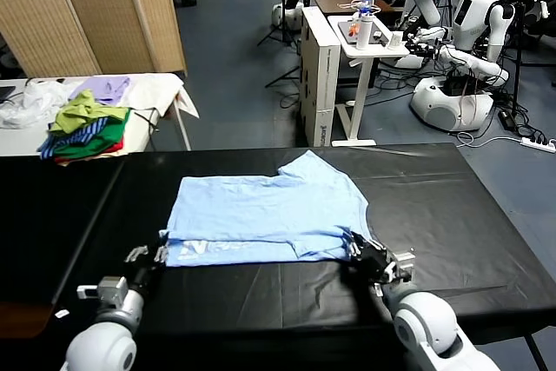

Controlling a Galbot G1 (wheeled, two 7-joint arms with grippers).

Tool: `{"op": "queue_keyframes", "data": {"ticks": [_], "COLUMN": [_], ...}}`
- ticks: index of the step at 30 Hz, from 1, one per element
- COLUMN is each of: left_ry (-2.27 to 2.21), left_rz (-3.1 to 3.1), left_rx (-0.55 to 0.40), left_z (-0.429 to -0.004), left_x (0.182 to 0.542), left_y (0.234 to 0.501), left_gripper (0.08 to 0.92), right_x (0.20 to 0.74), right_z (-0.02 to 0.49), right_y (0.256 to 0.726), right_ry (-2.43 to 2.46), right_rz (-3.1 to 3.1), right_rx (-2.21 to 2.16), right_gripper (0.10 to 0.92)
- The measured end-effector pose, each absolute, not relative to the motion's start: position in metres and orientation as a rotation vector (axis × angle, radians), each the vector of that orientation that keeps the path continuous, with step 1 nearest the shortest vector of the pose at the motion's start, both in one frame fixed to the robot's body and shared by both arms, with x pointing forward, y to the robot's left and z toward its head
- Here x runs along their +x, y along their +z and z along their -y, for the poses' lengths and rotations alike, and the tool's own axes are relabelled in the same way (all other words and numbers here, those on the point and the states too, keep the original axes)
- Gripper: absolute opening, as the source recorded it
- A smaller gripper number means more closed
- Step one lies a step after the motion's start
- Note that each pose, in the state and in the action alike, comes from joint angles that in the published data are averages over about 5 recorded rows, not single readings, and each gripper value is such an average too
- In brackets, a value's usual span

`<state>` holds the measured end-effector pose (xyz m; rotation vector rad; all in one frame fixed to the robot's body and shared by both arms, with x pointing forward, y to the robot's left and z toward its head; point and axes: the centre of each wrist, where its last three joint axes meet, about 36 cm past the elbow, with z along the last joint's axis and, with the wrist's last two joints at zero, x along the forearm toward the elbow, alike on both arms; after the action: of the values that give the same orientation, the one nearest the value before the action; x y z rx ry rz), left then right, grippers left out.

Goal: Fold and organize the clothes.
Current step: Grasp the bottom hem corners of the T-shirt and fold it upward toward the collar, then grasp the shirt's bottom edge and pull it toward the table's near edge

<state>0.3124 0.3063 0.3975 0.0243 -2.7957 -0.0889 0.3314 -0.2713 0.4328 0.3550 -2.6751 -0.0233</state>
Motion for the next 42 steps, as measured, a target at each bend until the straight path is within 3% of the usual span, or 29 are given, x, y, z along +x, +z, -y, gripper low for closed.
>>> {"op": "queue_keyframes", "data": {"ticks": [2, 4, 10, 13, 18, 21, 24, 28, 34, 36, 42], "left_ry": [-0.08, -0.068, -0.047, -0.044, -0.039, -0.035, -0.031, -0.027, -0.05, -0.088, -0.257], "left_rz": [2.782, 2.765, 2.731, 2.725, 2.718, 2.716, 2.717, 2.717, 2.719, 2.721, 2.724], "left_rx": [0.027, 0.036, 0.053, 0.049, 0.051, 0.042, 0.036, 0.026, 0.0, -0.005, -0.015], "left_z": [-0.305, -0.304, -0.304, -0.304, -0.303, -0.303, -0.303, -0.303, -0.301, -0.301, -0.307], "left_x": [0.307, 0.302, 0.292, 0.29, 0.288, 0.288, 0.288, 0.288, 0.283, 0.281, 0.273], "left_y": [0.397, 0.396, 0.39, 0.388, 0.385, 0.384, 0.383, 0.383, 0.386, 0.387, 0.391], "left_gripper": [0.87, 0.898, 0.907, 0.907, 0.907, 0.895, 0.795, 0.549, 0.19, 0.143, 0.144], "right_x": [0.326, 0.322, 0.318, 0.317, 0.316, 0.317, 0.317, 0.318, 0.314, 0.313, 0.305], "right_z": [0.275, 0.277, 0.278, 0.278, 0.278, 0.277, 0.277, 0.278, 0.282, 0.284, 0.287], "right_y": [0.432, 0.43, 0.425, 0.423, 0.417, 0.416, 0.416, 0.42, 0.434, 0.44, 0.459], "right_ry": [-0.022, -0.021, -0.021, -0.023, -0.024, -0.025, -0.022, -0.006, 0.029, 0.044, 0.079], "right_rz": [2.668, 2.659, 2.641, 2.634, 2.619, 2.616, 2.62, 2.622, 2.575, 2.552, 2.474], "right_rx": [0.351, 0.347, 0.346, 0.348, 0.348, 0.35, 0.346, 0.334, 0.303, 0.283, 0.257], "right_gripper": [0.901, 0.888, 0.783, 0.676, 0.4, 0.296, 0.226, 0.15, 0.139, 0.139, 0.139]}}
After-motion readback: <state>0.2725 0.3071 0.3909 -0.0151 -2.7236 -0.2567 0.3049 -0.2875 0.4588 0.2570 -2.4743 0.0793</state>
